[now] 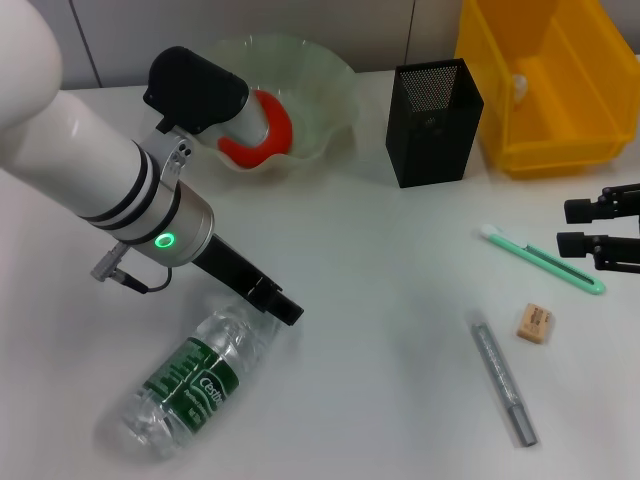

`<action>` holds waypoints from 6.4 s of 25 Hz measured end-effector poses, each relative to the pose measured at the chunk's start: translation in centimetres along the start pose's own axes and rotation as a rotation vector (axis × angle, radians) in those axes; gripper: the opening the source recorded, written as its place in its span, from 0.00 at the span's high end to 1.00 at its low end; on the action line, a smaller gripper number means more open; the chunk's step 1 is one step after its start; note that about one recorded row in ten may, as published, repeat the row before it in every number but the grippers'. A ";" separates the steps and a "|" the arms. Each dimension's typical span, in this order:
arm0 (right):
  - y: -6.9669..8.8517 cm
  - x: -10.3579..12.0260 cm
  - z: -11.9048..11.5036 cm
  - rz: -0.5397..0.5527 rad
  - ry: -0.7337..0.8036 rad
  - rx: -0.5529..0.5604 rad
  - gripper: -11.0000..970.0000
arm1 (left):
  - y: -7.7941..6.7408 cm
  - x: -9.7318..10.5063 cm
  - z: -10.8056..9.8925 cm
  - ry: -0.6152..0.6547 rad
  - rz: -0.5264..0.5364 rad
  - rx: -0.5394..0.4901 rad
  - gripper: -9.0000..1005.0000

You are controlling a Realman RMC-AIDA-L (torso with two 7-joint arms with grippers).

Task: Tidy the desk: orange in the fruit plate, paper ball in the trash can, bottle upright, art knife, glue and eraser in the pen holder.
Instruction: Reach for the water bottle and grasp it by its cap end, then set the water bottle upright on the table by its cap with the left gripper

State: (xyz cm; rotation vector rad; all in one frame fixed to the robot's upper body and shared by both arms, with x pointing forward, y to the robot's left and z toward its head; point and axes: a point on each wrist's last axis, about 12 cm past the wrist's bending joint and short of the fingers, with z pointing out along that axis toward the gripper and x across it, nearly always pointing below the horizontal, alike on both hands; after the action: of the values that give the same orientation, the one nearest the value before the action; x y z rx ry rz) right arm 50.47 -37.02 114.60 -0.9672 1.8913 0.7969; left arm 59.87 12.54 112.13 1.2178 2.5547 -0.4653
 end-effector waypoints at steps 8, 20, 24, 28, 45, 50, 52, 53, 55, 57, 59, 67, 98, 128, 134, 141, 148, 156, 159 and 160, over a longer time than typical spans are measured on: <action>0.0 0.1 -0.1 0.002 0.000 0.003 0.58 | 0.1 0.5 0.2 0.009 -0.013 0.005 0.33; 0.0 0.0 -0.1 0.002 -0.002 0.003 0.59 | 0.1 0.7 0.4 0.016 -0.018 0.008 0.34; 0.0 0.1 -0.1 0.006 -0.005 0.005 0.59 | -0.2 0.5 0.3 0.012 -0.012 0.021 0.35; 0.0 0.1 -0.1 0.006 -0.005 0.006 0.59 | -0.2 0.5 0.3 0.013 -0.009 0.022 0.35; 0.0 0.3 -0.2 0.010 -0.006 0.016 0.61 | -1.4 0.2 -0.1 0.013 0.035 0.093 0.56; 0.0 0.5 -0.1 0.022 -0.012 0.020 0.61 | -1.7 -0.3 -0.7 -0.010 0.055 0.092 0.56; -0.1 0.6 0.0 0.026 -0.014 0.021 0.61 | -1.8 -0.4 -0.9 -0.019 0.061 0.091 0.56; -0.1 0.6 0.0 0.028 -0.015 0.021 0.61 | -1.8 -0.4 -0.9 -0.019 0.061 0.091 0.56; -0.1 0.6 0.0 0.029 -0.015 0.020 0.62 | -2.0 -0.9 -2.0 -0.054 0.086 0.076 0.56; 0.0 0.7 0.0 0.031 -0.016 0.020 0.62 | -2.0 -0.9 -2.2 -0.059 0.088 0.073 0.56; 0.0 0.7 0.0 0.035 -0.016 0.021 0.62 | -1.8 -1.0 -2.8 -0.085 0.082 0.066 0.56; 0.0 0.6 0.0 0.037 -0.017 0.019 0.62 | -1.6 -1.3 -3.9 -0.075 0.138 -0.006 0.56; -0.6 -0.4 1.1 0.042 -0.019 0.016 0.63 | 0.8 0.6 -8.4 -0.335 0.072 -0.198 0.56; -0.6 -0.6 1.5 0.051 -0.023 0.006 0.63 | 1.5 4.1 -10.2 -0.541 0.033 -0.310 0.56; -0.5 -0.5 1.5 0.052 -0.023 0.005 0.63 | 2.3 4.5 -9.9 -0.566 0.025 -0.346 0.56; -0.5 -0.5 1.6 0.055 -0.024 0.004 0.63 | 2.8 4.8 -9.4 -0.614 0.011 -0.338 0.56; -0.5 -0.4 1.5 0.058 -0.024 0.005 0.63 | 3.3 5.4 -9.2 -0.642 0.005 -0.365 0.56; -0.5 -0.5 1.6 0.062 -0.024 0.004 0.63 | 3.9 6.5 -9.0 -0.686 -0.027 -0.381 0.56; -0.5 -0.5 1.6 0.065 -0.024 0.001 0.63 | 4.3 7.2 -8.9 -0.711 -0.053 -0.363 0.56; -0.5 -0.5 1.6 0.066 -0.024 0.000 0.63 | 4.4 7.3 -8.8 -0.717 -0.060 -0.358 0.56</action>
State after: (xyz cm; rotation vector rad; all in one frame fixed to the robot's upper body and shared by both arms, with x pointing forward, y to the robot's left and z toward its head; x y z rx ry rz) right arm 51.64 -35.84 114.27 -0.8959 1.9105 0.8438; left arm 57.94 23.83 116.67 0.6807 1.9450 -0.3496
